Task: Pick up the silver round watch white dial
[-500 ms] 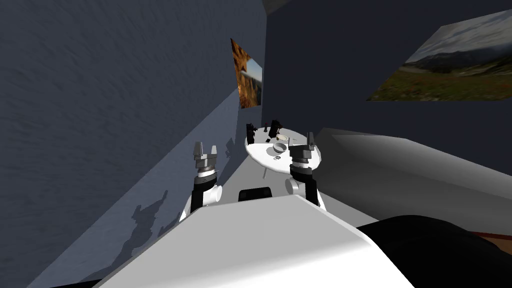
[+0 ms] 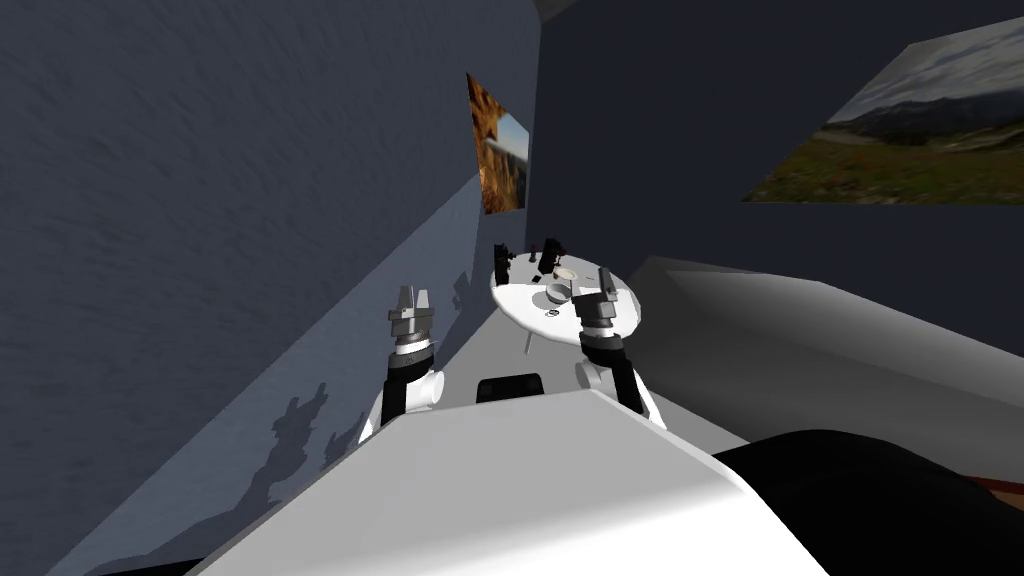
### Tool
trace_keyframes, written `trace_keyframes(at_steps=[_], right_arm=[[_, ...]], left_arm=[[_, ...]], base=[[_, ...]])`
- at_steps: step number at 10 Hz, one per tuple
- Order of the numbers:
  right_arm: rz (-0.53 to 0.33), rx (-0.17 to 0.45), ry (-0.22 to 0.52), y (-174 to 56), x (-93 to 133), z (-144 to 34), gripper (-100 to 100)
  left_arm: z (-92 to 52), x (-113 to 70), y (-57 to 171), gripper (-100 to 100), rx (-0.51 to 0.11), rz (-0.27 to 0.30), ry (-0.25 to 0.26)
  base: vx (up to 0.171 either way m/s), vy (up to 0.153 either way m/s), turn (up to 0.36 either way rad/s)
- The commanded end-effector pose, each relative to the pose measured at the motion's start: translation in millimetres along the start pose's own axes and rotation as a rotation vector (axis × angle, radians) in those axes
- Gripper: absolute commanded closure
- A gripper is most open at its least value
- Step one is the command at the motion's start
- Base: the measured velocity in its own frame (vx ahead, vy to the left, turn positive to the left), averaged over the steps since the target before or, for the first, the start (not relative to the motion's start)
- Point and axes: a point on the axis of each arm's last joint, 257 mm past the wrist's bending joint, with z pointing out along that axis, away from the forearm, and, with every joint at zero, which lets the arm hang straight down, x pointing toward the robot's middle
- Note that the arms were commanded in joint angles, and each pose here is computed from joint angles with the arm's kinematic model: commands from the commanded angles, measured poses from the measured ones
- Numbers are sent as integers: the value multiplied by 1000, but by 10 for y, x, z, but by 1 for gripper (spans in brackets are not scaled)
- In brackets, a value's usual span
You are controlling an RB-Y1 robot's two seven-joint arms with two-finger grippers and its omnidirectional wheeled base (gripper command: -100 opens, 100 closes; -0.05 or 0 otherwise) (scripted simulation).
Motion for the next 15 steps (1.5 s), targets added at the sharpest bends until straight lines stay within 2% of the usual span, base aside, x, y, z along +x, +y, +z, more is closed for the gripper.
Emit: trace_keyframes(at_steps=[1,5,9,10,12,15], right_arm=[[-19,45,29,-128,37,-59,-100],[-89,188,70,-542,25,-267,-100],[-205,383,94,-1111,-126,-668,-100],[-205,383,94,-1111,-126,-668,-100],[-283,499,108,-1427,-265,-970,-100],[-425,688,143,-1873,-553,-1557,-100]], left_arm=[[0,0,0,0,0,0,0],[0,0,0,0,0,0,0],[0,0,0,0,0,0,0],[0,0,0,0,0,0,0],[-1,0,1,0,0,0,0],[-1,0,1,0,0,0,0]], base=[[-134,-91,123],[-127,-100,163],[-153,-139,233],[-72,-87,82],[-62,-73,226],[-93,-113,331]])
